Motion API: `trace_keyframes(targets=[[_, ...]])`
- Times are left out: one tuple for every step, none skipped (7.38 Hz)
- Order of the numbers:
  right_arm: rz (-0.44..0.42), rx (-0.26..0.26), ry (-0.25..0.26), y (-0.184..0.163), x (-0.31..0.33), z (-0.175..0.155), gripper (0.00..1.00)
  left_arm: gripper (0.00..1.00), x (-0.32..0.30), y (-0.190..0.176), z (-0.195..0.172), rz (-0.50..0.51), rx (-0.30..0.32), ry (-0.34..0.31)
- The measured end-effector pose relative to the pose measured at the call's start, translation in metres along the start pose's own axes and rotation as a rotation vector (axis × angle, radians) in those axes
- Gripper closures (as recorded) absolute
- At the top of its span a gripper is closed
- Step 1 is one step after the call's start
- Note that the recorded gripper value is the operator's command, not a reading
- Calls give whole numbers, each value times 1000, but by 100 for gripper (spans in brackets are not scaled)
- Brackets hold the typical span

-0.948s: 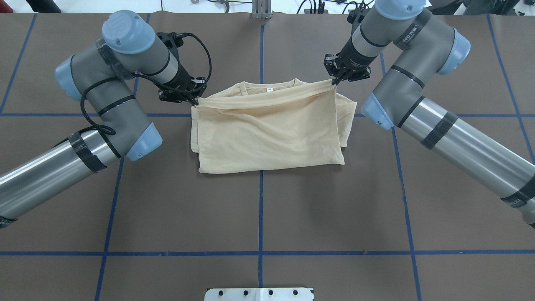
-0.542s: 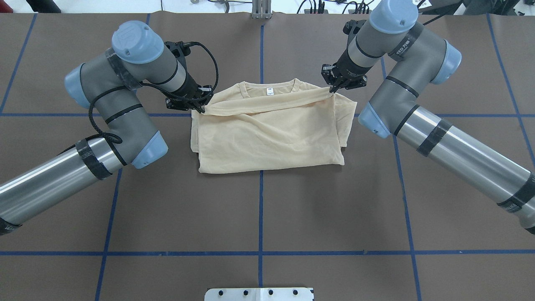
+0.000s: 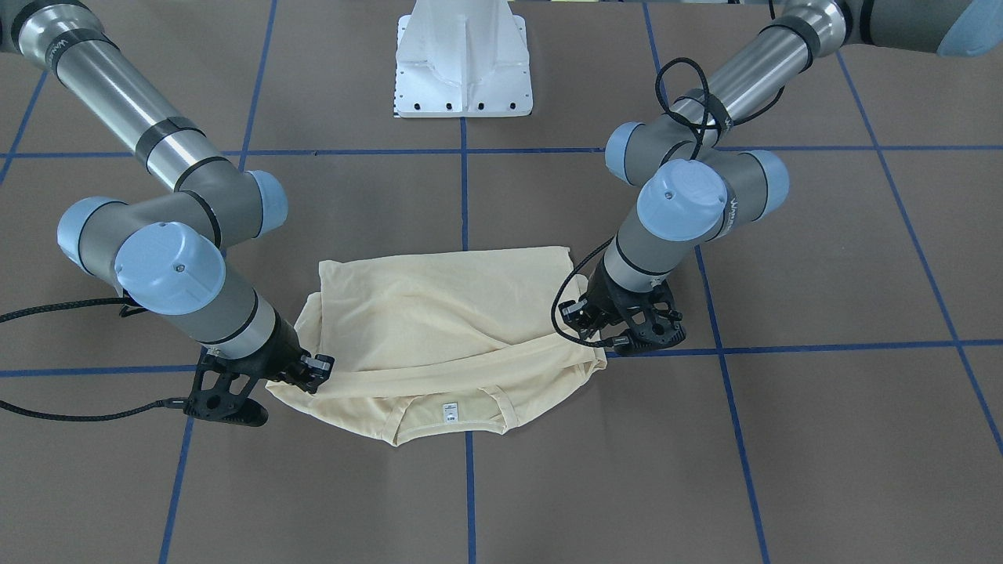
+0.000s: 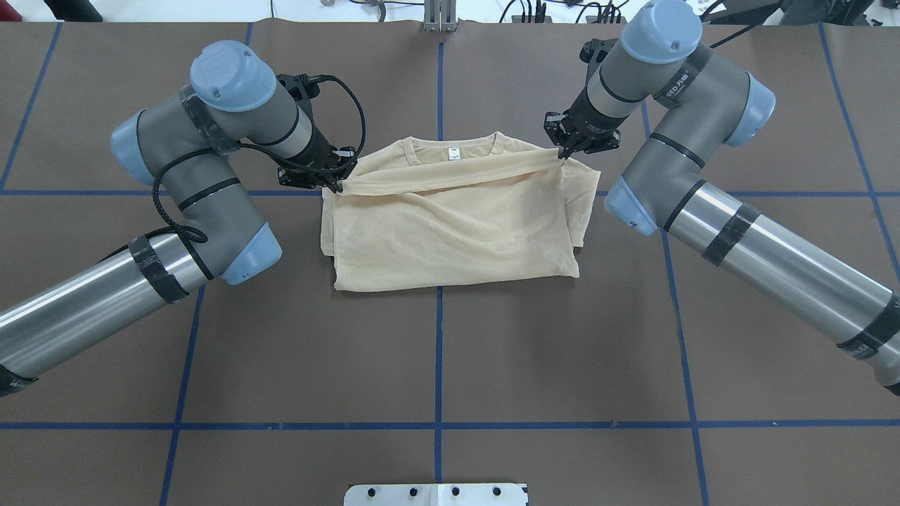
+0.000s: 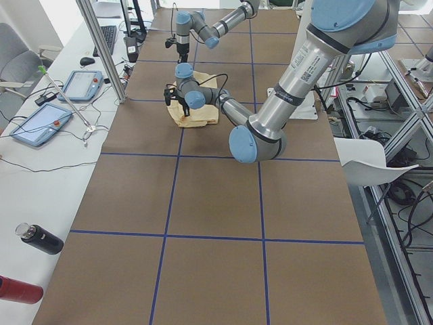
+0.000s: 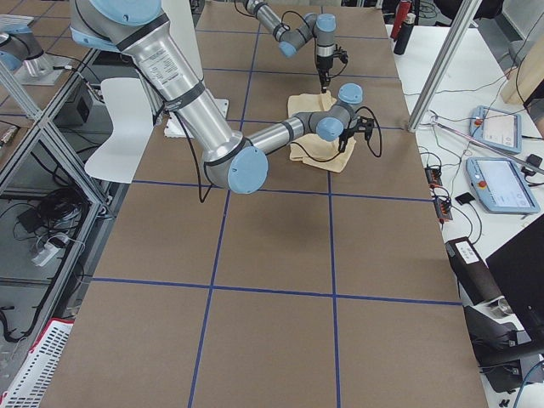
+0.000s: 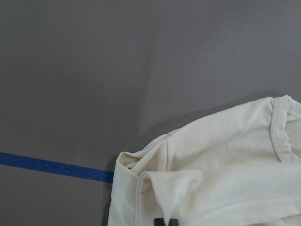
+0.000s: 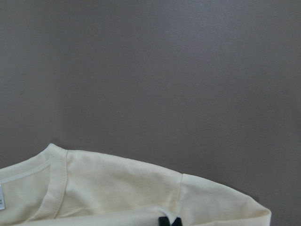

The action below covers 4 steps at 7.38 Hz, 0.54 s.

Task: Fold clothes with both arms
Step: 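Lower the hem onto the collar edge with both grippers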

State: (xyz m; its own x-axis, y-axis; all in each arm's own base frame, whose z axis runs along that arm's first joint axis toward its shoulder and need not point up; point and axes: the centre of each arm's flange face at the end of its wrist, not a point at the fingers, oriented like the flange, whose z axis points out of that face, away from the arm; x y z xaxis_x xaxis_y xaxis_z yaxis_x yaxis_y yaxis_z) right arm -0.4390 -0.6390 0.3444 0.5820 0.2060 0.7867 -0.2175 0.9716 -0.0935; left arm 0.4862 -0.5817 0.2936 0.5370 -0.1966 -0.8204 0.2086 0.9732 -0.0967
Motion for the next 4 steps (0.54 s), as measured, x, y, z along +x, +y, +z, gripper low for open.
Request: trace_keyframes(targets=[[7, 6, 7, -5, 5, 0, 100, 100, -2, -3, 1, -1, 4, 1], [13, 10, 12, -8, 8, 1, 100, 100, -3, -5, 0, -1, 7, 5], [17, 11, 16, -10, 10, 1, 100, 100, -4, -9, -2, -1, 14, 10], [18, 11, 17, -11, 10, 2, 100, 100, -5, -15, -5, -4, 22, 14]])
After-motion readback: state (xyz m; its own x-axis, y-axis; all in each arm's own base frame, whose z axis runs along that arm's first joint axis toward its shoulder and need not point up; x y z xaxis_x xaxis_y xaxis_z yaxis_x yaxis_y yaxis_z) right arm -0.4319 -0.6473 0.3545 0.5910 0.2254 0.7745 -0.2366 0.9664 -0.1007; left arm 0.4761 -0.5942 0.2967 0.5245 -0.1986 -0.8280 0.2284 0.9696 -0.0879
